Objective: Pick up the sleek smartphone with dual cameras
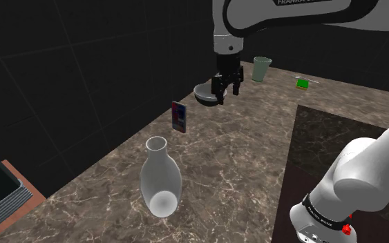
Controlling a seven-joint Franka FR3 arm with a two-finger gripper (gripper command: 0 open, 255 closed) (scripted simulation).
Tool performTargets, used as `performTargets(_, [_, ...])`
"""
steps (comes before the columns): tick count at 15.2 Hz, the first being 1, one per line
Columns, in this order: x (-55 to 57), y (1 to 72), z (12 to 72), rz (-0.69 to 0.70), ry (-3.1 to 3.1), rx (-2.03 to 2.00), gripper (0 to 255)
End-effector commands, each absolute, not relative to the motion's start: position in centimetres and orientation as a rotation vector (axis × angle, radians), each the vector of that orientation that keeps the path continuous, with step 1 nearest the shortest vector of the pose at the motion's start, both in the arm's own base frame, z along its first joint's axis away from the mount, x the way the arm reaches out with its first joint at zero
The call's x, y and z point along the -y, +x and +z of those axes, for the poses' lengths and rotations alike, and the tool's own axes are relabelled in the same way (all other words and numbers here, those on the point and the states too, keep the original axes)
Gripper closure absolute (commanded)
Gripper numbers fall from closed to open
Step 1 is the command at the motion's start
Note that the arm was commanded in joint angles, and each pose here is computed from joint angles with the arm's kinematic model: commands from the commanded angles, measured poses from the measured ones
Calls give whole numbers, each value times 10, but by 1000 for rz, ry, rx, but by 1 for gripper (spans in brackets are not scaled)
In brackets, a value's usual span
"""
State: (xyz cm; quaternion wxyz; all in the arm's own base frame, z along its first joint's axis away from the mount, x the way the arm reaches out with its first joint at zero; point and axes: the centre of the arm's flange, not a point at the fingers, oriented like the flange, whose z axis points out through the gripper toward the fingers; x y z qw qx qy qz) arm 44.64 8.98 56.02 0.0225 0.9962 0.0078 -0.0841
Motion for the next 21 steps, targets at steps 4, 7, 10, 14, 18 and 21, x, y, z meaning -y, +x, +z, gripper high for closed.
performTargets(4, [-129,504,544,-307,3059,12,0])
performTargets(7, [-151,539,534,-334,3042,33,0])
performTargets(10, [-172,575,522,-360,3025,54,0])
performTargets(14, [-180,587,507,-369,3019,61,0])
performTargets(18, [-180,587,486,-369,3019,61,0])
performTargets(21, [-180,587,478,-369,3019,61,0])
